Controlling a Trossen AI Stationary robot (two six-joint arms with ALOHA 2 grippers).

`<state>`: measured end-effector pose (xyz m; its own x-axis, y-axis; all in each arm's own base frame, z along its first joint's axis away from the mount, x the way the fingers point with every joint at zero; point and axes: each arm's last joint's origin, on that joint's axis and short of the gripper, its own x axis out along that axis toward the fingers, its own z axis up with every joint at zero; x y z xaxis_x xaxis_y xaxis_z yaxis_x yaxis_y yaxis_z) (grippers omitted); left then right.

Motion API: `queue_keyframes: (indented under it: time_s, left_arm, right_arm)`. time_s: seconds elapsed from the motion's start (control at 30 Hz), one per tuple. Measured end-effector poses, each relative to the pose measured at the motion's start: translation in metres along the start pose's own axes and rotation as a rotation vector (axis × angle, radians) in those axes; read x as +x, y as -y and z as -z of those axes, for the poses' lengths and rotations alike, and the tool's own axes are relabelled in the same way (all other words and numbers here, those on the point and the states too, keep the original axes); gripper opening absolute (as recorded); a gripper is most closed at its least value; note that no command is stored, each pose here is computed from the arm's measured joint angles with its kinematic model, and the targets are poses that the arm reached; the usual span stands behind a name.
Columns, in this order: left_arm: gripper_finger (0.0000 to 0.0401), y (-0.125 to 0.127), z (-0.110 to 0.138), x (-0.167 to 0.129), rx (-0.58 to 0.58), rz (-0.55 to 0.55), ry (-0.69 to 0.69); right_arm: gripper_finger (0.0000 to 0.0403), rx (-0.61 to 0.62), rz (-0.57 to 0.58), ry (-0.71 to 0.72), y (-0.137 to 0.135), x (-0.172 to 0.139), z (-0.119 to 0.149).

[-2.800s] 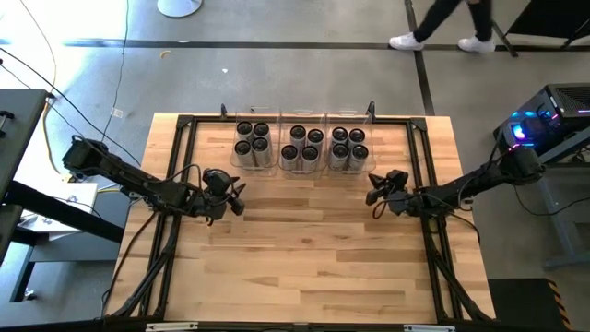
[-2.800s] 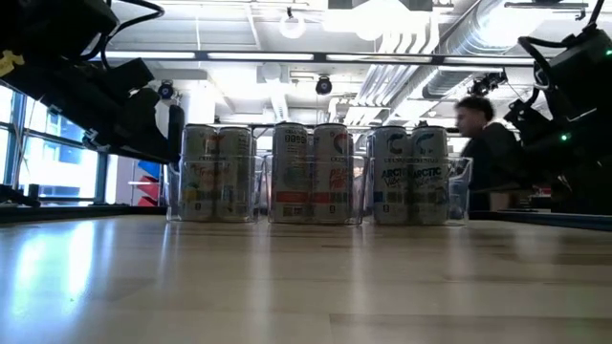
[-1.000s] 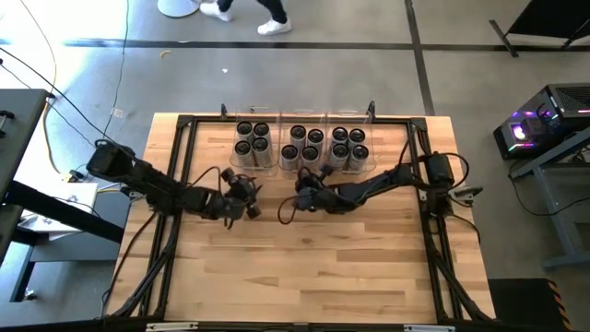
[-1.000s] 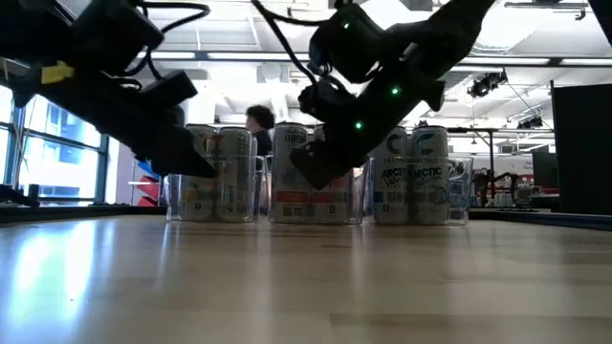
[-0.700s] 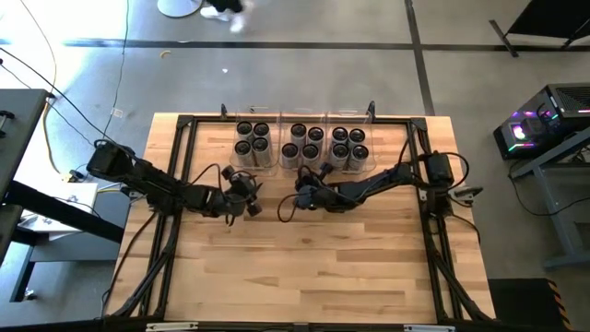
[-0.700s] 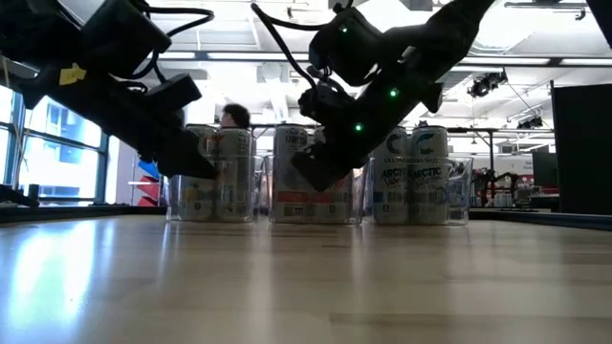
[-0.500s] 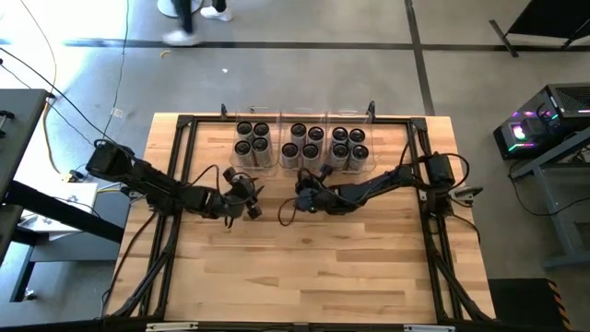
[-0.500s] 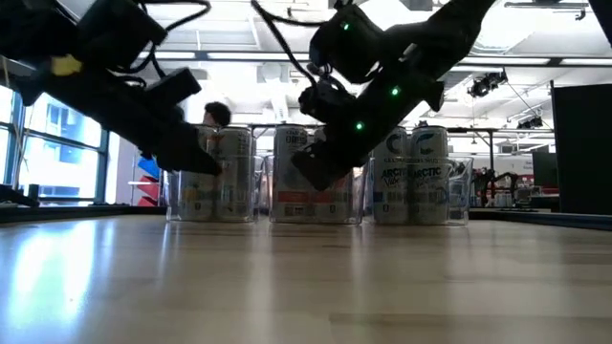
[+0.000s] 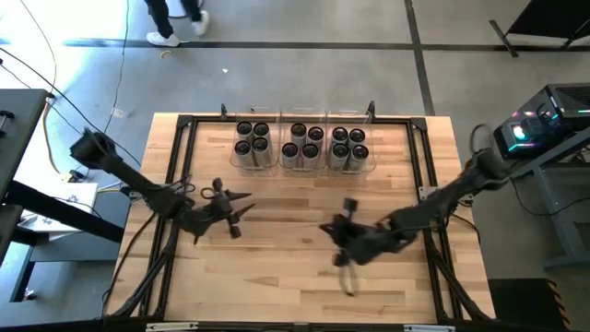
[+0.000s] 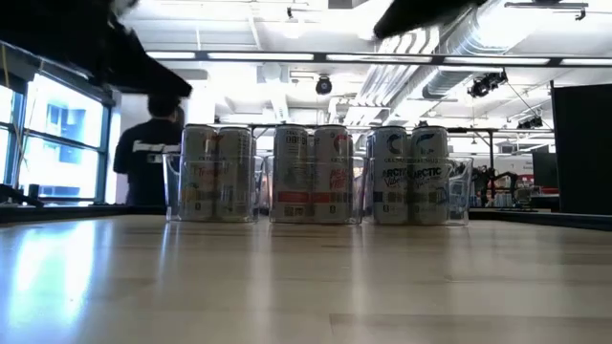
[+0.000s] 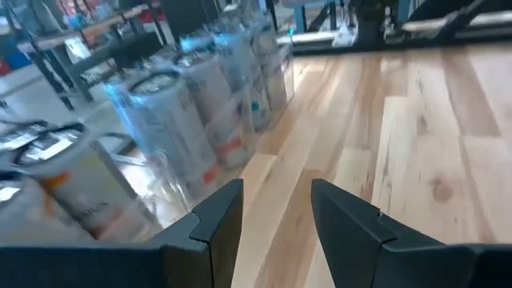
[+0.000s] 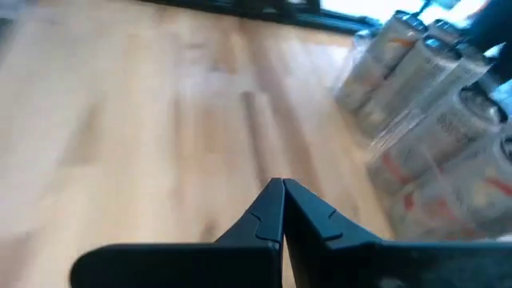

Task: Sort soda cans
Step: Return to Home Position

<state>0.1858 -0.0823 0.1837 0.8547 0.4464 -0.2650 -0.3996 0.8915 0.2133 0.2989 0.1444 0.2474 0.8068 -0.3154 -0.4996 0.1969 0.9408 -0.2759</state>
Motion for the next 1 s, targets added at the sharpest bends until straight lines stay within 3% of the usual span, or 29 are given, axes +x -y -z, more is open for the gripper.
queue_keyframes:
  time_s: [0.17,0.3,0.47,0.67,0.77,1.0]
  left_arm:
    - [0.0142,-0.008,-0.008,-0.02,-0.024,0.002,0.04]
    - [0.0142,-0.012,-0.009,-0.026,-0.03,-0.006,0.047]
    - [0.0142,-0.011,-0.009,-0.025,-0.024,-0.018,0.046]
    - [0.0142,-0.012,-0.008,-0.024,-0.015,-0.028,0.038]
    - [0.0142,-0.012,-0.008,-0.024,-0.018,-0.028,0.038]
    - [0.0142,-0.013,-0.005,-0.024,-0.03,-0.025,0.022]
  right_arm:
    - [0.0,0.082,-0.221,-0.011,0.018,-0.066,-0.002]
    - [0.0,0.139,-0.382,0.08,0.047,-0.084,0.017]
    - [0.0,0.275,-0.358,0.283,0.099,-0.084,0.053]
    - [0.0,0.345,-0.429,0.483,0.145,-0.087,0.086]
    - [0.0,0.385,-0.407,0.523,0.158,-0.093,0.096]
    - [0.0,0.429,-0.399,0.473,0.168,-0.108,0.114]
